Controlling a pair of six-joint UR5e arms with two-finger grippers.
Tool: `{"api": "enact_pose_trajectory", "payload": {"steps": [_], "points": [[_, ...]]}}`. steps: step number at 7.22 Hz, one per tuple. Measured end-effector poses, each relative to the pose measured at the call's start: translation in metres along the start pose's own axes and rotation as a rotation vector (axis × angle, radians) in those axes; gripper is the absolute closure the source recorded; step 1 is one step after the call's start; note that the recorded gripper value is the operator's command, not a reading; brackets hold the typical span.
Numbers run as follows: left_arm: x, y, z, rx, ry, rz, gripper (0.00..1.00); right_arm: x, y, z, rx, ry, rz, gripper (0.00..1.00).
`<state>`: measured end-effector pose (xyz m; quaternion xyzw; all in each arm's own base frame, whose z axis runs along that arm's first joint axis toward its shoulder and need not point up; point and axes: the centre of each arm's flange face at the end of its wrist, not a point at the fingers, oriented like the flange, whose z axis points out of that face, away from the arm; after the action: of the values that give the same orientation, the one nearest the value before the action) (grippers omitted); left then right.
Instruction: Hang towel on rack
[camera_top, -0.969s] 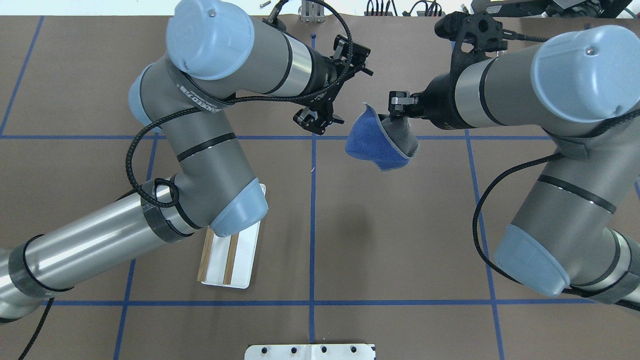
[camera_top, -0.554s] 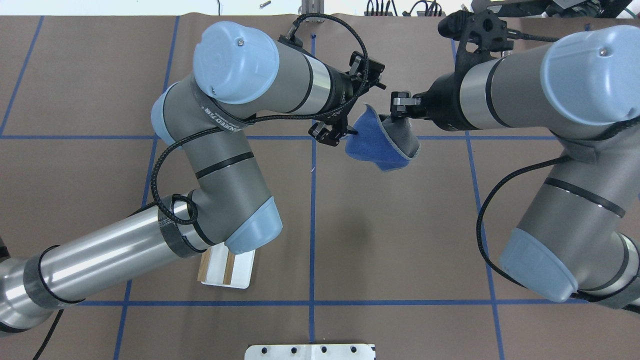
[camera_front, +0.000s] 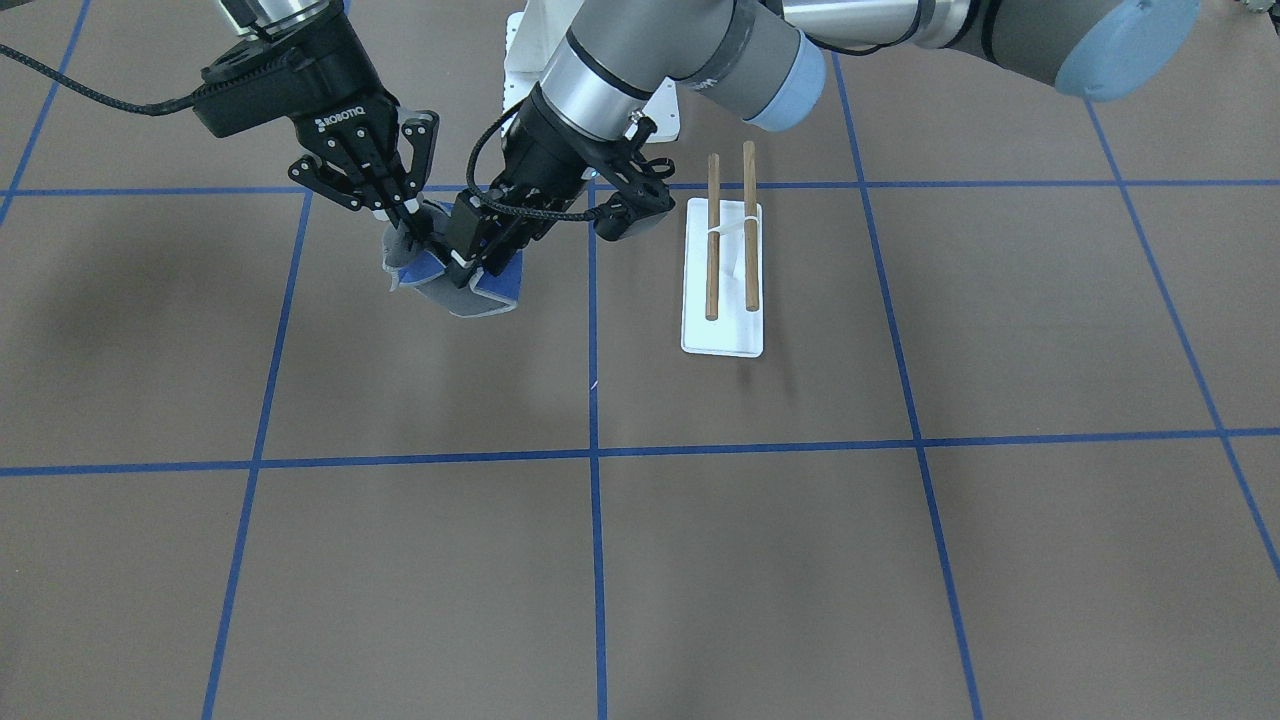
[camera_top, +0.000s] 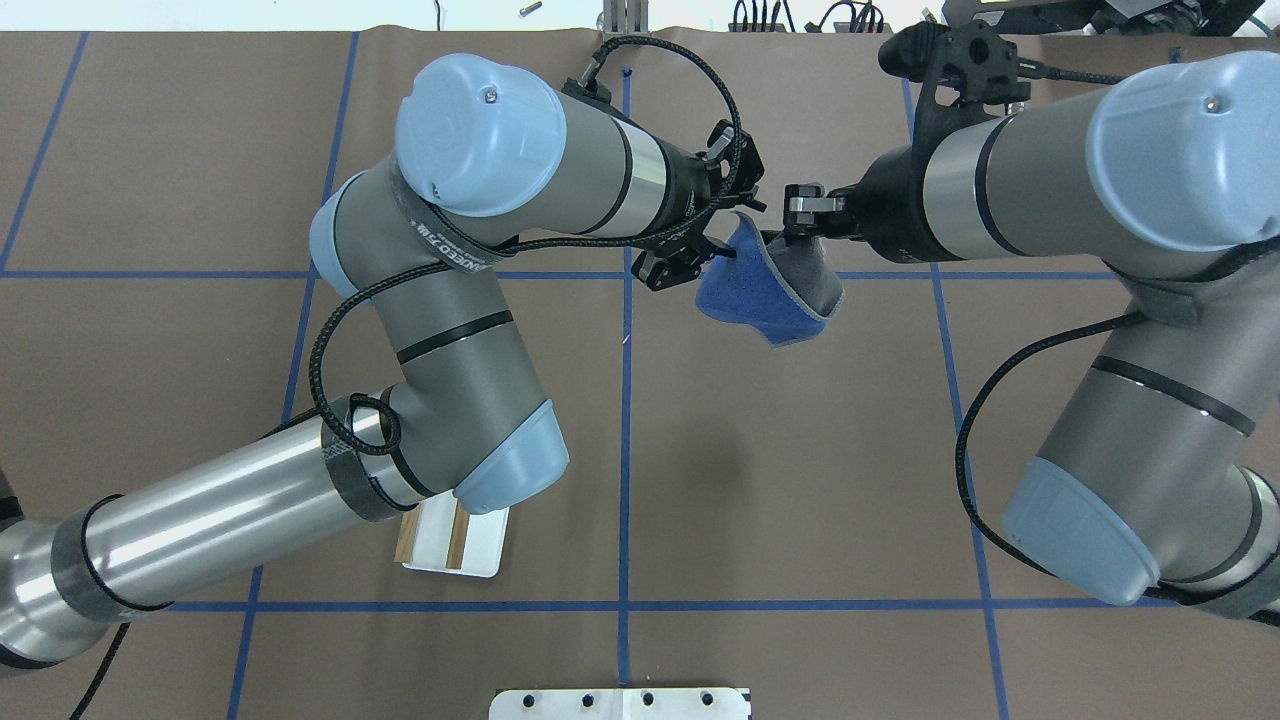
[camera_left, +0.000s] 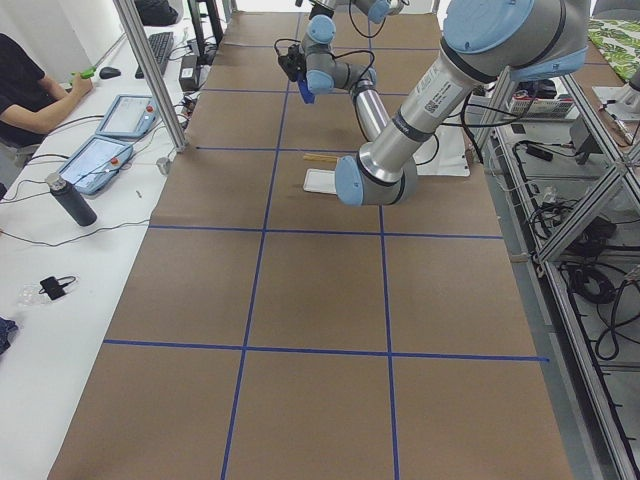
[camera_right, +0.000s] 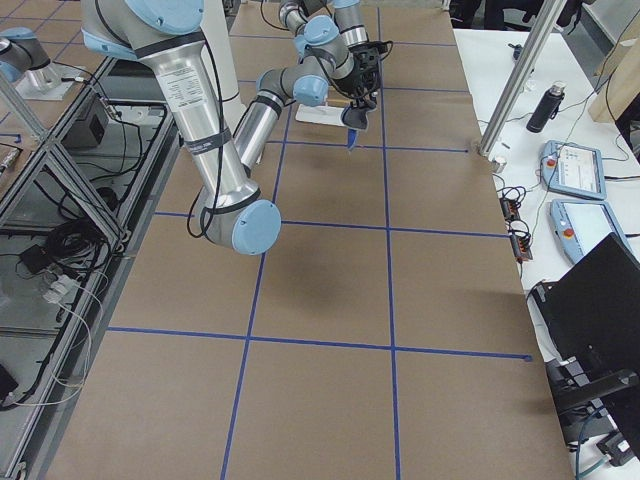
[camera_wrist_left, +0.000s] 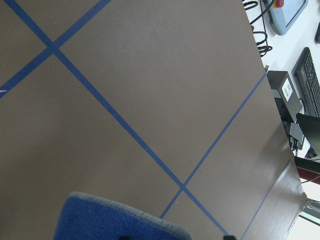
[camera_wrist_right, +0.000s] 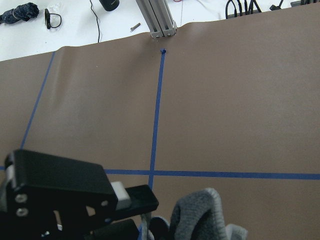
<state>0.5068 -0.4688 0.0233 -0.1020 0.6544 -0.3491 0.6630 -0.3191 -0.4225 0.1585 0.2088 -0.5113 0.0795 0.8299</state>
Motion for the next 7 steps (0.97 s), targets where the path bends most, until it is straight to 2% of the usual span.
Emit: {"api": "enact_pose_trajectory", "payload": {"steps": [4, 5, 7], "points": [[0.0005, 0.0009, -0.0013, -0.002, 0.002, 0.000, 1.00, -0.0008, 0.0004, -0.0023, 0.000, -0.004, -0.002, 1.00], [0.0001, 0.0008, -0.0018, -0.003, 0.002, 0.000, 1.00, -0.0005, 0.0003, -0.0035, 0.000, -0.006, -0.003, 0.01], [0.0022, -0.0028, -0.0060, -0.002, 0.004, 0.000, 1.00, 0.0039, 0.0022, -0.0055, -0.003, -0.005, -0.008, 0.00]]}}
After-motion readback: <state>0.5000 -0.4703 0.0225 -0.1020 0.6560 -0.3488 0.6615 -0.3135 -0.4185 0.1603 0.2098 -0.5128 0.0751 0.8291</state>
